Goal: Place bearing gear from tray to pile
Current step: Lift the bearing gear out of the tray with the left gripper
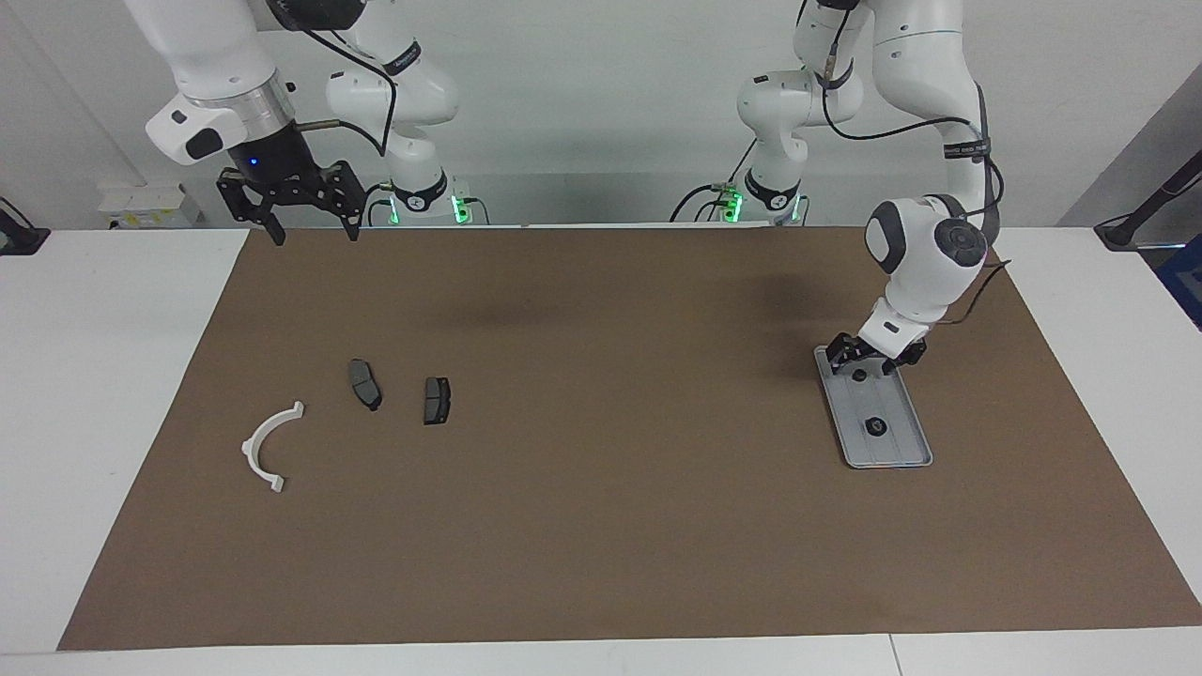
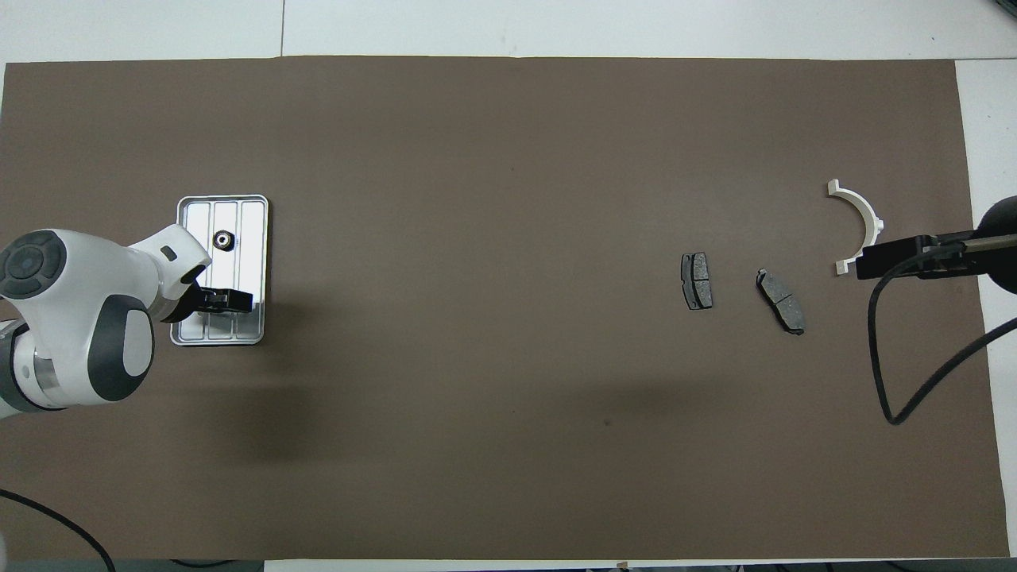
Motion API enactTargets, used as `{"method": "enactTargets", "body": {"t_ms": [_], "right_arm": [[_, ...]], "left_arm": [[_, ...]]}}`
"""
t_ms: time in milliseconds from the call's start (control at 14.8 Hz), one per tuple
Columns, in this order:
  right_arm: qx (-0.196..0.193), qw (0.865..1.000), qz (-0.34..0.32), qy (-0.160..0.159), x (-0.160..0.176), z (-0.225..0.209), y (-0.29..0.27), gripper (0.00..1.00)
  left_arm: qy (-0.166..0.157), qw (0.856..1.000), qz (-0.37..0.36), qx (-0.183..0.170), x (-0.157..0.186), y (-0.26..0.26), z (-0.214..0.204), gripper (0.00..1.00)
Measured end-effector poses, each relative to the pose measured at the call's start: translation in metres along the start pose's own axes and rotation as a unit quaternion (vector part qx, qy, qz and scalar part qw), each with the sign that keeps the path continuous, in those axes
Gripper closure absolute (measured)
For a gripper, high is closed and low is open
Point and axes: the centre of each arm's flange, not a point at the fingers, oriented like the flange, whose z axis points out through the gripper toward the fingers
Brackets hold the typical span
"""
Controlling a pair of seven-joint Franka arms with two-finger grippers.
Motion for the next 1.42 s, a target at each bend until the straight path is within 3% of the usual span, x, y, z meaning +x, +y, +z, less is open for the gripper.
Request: {"method": "enactTargets", "body": {"t_ms": [474, 541, 677, 812, 948, 1151, 1218, 1421], "right_arm": [[0.000, 1.000, 0.000, -0.002, 0.000, 0.001, 0.000, 0.00], [0.000, 1.000, 0.000, -0.002, 0.000, 0.002, 0.000, 0.00], [0.000, 1.000, 0.000, -0.002, 0.000, 0.002, 0.000, 0.00], [0.000, 1.000, 0.000, -0.003, 0.000, 0.003, 0.000, 0.00], [0.000, 1.000, 0.002, -0.004, -0.001, 0.004, 0.002, 0.00], [0.000, 1.000, 0.015, -0.005, -0.002, 0.004, 0.016, 0.00], [0.000, 1.000, 0.018, -0.005, -0.002, 0.004, 0.018, 0.00], [0.000, 1.000, 0.018, -0.005, -0.003, 0.004, 0.019, 0.00]], "left_arm": [[-0.003, 1.000, 0.000, 0.000, -0.002, 0.001, 0.002, 0.00], [-0.003, 1.000, 0.000, 0.000, -0.002, 0.001, 0.003, 0.07], [-0.005, 1.000, 0.000, 0.000, -0.003, 0.001, 0.004, 0.10], [-0.005, 1.000, 0.000, 0.000, -0.004, 0.001, 0.005, 0.30], [-0.003, 1.000, 0.000, 0.000, -0.003, 0.001, 0.004, 0.33], [0.002, 1.000, -0.003, 0.000, -0.002, 0.000, -0.001, 0.70], [0.004, 1.000, -0.001, 0.000, -0.001, 0.001, -0.002, 0.77], [0.009, 1.000, -0.001, 0.000, 0.008, 0.000, -0.013, 0.77]]}}
